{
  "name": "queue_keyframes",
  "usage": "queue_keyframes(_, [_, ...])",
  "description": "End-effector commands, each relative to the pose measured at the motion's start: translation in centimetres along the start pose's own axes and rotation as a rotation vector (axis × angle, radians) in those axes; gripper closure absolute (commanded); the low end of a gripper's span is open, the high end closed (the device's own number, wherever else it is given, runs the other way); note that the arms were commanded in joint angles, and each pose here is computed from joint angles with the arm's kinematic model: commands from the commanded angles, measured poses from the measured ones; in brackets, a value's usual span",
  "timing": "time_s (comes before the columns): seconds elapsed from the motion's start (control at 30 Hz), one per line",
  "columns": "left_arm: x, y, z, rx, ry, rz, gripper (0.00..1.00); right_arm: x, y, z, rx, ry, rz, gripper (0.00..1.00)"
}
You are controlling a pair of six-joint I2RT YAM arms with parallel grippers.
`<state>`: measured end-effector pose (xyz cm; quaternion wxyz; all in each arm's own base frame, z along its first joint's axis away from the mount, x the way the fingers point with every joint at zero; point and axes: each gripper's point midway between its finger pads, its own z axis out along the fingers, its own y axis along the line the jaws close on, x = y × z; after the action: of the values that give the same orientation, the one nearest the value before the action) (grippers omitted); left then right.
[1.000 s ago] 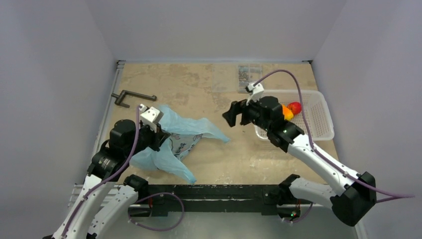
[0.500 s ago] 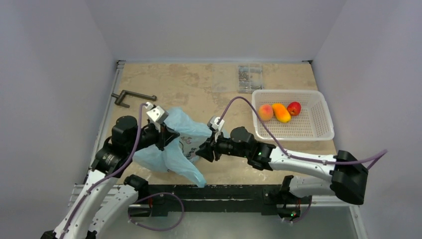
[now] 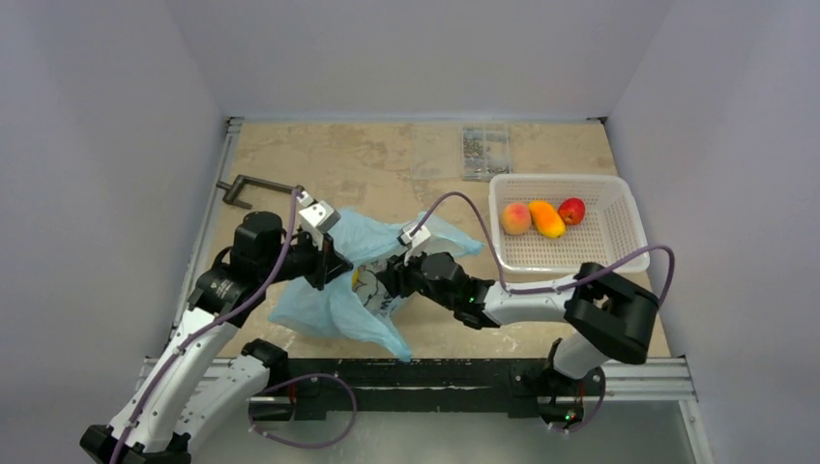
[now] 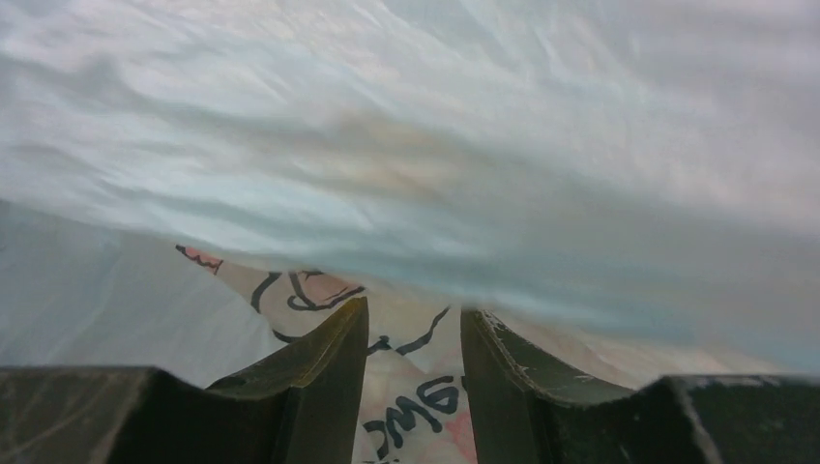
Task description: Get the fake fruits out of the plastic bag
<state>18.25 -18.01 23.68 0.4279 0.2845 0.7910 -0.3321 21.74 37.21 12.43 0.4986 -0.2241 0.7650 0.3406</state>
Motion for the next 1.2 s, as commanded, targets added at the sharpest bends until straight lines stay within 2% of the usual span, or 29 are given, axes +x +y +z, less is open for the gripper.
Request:
queue_keyframes(0.0, [2.7,1.4,-0.9,-0.100,0.056,-0.010,1.00,-2.2,0.9,2.4,-0.003,-0.111,0.057,0.56])
queue_keyframes(0.2, [2.9,2.9,-1.3,-0.195,0.048,-0.007,1.00,-1.5,2.1,5.1,-0.047,-0.092,0.024,0.42])
queue_keyframes(0.33, [2.9,3.4,-1.2,-0.215,0.059,-0.008,1.00,-1.4,3.9,6.1,-0.146,-0.104,0.018,0.25])
queue_keyframes(0.4, [2.9,3.5,-1.2,-0.219,0.058,-0.005,1.00,-1.7,4.8,6.8,-0.177,-0.114,0.052,0.15])
queue_keyframes(0.53, [2.8,3.7,-1.2,-0.227,0.055,0.000,1.00,-1.2,4.7,8.5,-0.136,-0.112,0.144,0.06])
queue_keyframes(0.83, [2.6,3.6,-1.2,-0.224,0.042,0.008,1.00,0.4,3.7,11.4,-0.020,-0.131,0.191,0.01])
queue_keyframes(1.03, [2.5,3.5,-1.2,-0.221,0.039,0.010,1.00,2.7,2.9,13.5,0.083,-0.098,0.135,0.01])
queue_keyframes(1.17, [2.4,3.7,-1.4,-0.231,0.034,0.010,1.00,3.7,2.2,14.1,0.132,-0.088,0.104,0.10])
